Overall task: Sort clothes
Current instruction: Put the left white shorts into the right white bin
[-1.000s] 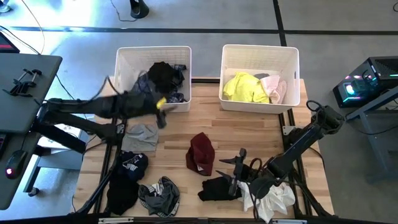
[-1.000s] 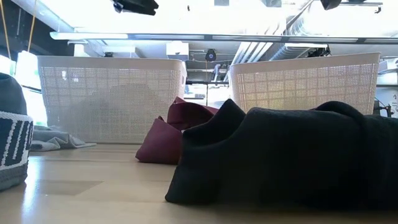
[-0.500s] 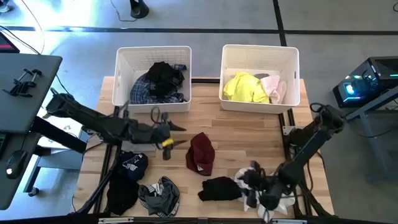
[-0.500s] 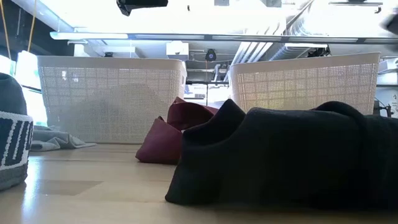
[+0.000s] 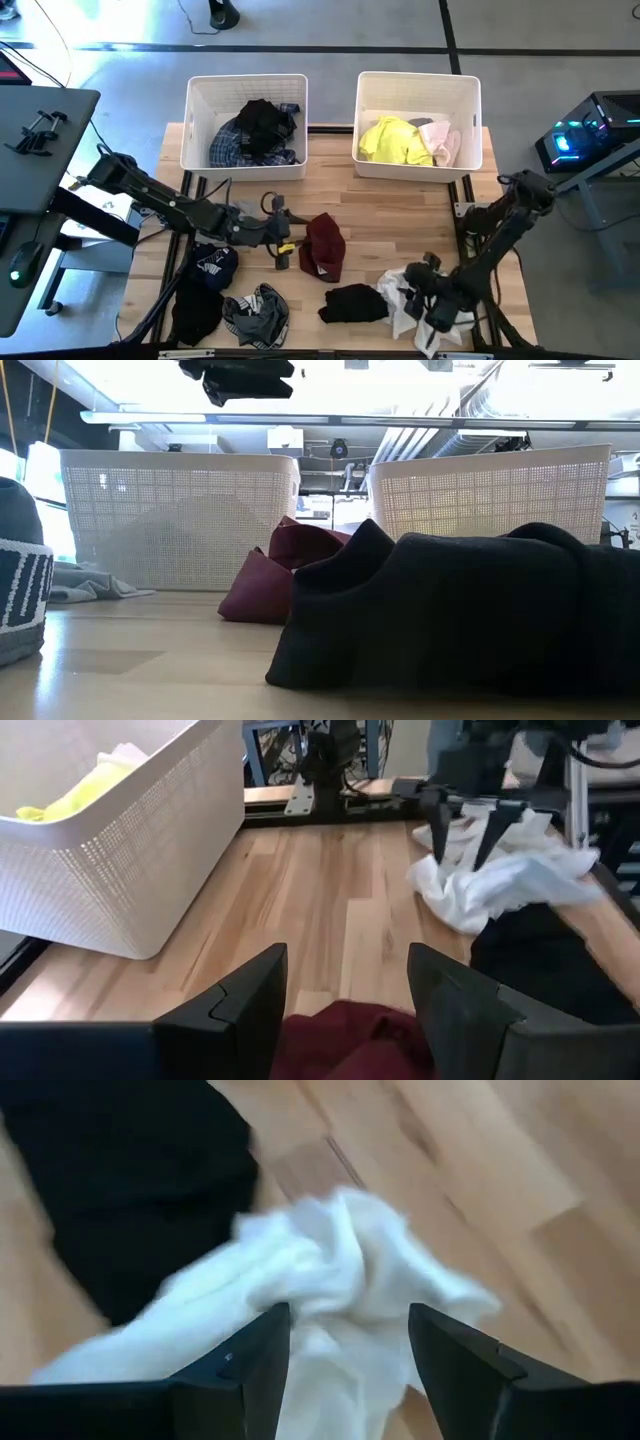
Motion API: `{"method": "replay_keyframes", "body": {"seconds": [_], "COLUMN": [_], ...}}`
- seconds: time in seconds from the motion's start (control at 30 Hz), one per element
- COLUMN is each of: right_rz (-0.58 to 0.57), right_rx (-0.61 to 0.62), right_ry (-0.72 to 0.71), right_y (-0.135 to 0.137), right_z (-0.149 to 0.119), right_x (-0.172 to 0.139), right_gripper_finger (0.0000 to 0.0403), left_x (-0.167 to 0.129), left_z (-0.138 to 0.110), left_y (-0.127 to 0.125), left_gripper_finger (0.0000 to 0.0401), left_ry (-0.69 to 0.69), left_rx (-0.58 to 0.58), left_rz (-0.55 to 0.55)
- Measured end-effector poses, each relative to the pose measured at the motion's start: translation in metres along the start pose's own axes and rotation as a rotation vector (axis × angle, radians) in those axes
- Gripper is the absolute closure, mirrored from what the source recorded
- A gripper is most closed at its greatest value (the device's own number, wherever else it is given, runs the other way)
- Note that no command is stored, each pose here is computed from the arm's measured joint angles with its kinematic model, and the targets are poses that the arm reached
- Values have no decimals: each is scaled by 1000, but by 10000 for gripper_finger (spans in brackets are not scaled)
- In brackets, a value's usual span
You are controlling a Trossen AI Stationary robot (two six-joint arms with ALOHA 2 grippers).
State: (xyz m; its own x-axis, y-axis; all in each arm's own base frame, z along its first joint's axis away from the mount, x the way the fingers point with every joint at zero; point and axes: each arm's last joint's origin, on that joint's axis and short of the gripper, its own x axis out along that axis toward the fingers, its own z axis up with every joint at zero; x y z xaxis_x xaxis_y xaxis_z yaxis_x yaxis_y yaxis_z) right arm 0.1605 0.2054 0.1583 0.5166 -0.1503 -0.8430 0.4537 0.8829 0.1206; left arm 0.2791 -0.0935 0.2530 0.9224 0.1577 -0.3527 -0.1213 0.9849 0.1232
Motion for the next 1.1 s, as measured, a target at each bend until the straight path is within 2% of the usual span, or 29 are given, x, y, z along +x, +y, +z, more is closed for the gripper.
{"method": "replay_keyframes", "body": {"seconds": [0.13, 0.23, 0.33, 0.47, 0.57, 0.63, 0.83, 0.93, 1.1], "right_rz": [54, 86, 63, -14, -52, -74, -221, -276, -330], "right_rx": [53, 86, 130, 112, 144, 147, 173, 139, 84], "right_ry": [54, 19, -60, -169, -180, -184, -183, -239, -368], "right_y": [-19, -34, -43, -49, -51, -50, -45, -35, -14], "right_z": [-12, -20, -22, -19, -11, -6, 17, 33, 64], "right_x": [27, 39, 45, 47, 49, 50, 39, 24, -13], "right_gripper_finger": [210, 211, 230, 293, 362, 390, 384, 397, 394], "left_x": [1, 1, 1, 1, 1, 1, 1, 1, 1], "left_z": [0, 0, 0, 0, 1, 1, 1, 1, 1], "left_y": [0, 0, 0, 0, 0, 0, 0, 0, 0], "left_gripper_finger": [206, 206, 206, 206, 206, 206, 206, 206, 206], "left_ry": [-1, -1, -1, -9, -12, -15, -14, -15, -14], "left_rx": [1, 1, 1, -4, -6, -10, -33, -33, -33], "left_rz": [3, 3, 6, 9, 9, 9, 9, 9, 9]}}
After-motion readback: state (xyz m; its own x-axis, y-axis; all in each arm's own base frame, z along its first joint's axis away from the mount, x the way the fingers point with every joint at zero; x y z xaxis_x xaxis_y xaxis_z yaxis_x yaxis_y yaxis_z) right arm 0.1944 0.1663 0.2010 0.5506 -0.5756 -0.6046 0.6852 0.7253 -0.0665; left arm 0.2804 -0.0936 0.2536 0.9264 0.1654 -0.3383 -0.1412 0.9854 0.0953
